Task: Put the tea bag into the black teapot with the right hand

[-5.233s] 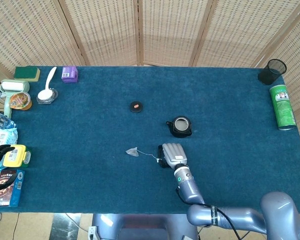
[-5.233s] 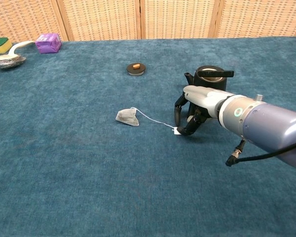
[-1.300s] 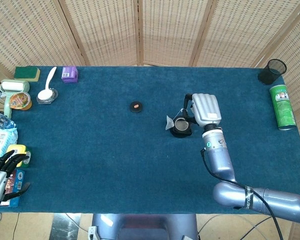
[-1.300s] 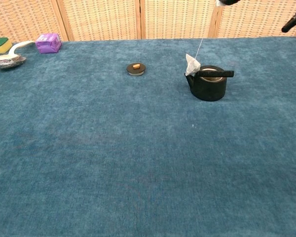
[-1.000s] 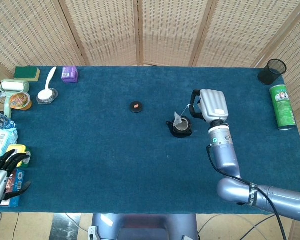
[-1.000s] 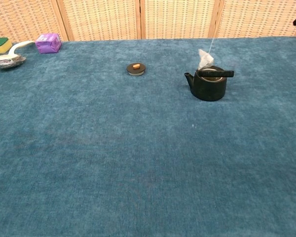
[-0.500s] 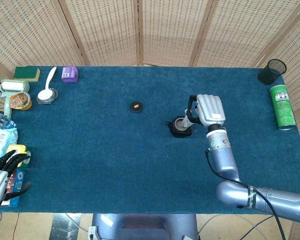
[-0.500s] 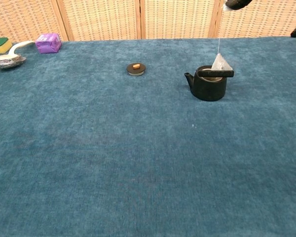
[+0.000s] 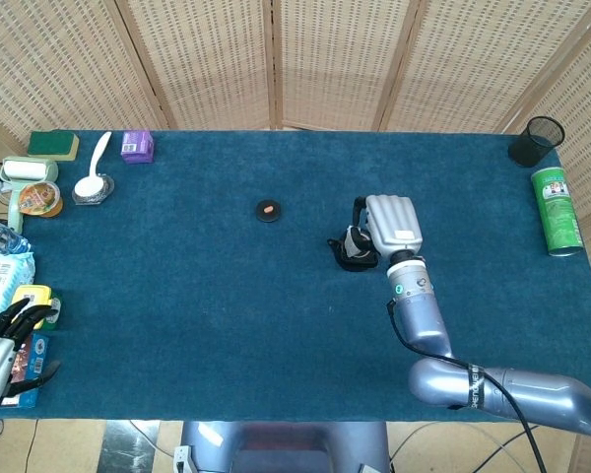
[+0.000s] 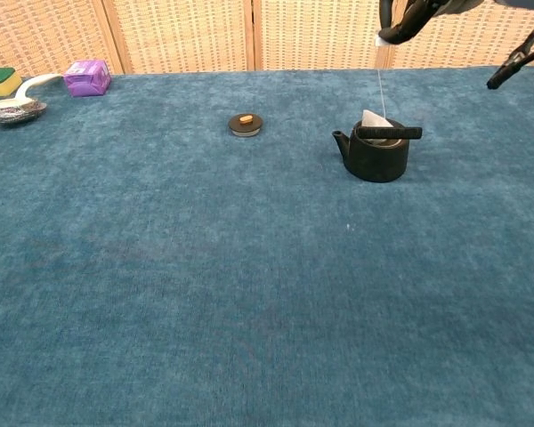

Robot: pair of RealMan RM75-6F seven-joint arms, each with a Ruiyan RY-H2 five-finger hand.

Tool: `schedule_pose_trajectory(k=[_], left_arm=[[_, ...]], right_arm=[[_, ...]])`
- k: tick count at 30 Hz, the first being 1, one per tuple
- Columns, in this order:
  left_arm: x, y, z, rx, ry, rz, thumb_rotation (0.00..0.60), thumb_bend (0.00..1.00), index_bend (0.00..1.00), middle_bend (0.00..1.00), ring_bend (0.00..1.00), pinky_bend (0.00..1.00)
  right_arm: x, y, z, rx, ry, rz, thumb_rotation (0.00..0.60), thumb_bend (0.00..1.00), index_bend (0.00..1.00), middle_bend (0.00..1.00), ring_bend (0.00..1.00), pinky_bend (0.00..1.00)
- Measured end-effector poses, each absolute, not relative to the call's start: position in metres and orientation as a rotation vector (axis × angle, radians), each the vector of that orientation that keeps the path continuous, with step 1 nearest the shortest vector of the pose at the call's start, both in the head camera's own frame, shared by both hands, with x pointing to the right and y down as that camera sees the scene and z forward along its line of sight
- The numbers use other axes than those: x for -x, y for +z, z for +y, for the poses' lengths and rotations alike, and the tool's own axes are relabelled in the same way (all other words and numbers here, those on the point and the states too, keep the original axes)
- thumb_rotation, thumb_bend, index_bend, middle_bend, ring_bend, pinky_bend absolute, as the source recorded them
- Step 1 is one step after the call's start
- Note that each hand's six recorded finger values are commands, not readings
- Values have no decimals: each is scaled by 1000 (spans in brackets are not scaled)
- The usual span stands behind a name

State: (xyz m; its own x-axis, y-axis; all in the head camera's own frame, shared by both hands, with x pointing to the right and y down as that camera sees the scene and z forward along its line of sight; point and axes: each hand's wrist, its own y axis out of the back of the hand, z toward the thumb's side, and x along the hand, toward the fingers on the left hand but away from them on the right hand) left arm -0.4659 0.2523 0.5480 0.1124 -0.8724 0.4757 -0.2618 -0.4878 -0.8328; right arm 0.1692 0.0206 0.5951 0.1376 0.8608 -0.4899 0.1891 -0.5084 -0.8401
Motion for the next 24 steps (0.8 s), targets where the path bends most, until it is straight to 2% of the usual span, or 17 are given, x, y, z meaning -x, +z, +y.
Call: schedule_pose_trajectory(k=[13, 24], left_arm=[[470, 549, 256, 1830, -1398, 1112, 600, 294, 208, 191, 78, 127], [470, 548, 256, 1829, -1400, 1106, 600, 294, 208, 191, 78, 127]], right_arm=[[-156, 607, 38, 1796, 1424, -901, 600, 494, 608, 1000, 1000, 1000], [-190, 622, 33, 1748, 1529, -891, 600, 494, 604, 1000, 1000, 1000]])
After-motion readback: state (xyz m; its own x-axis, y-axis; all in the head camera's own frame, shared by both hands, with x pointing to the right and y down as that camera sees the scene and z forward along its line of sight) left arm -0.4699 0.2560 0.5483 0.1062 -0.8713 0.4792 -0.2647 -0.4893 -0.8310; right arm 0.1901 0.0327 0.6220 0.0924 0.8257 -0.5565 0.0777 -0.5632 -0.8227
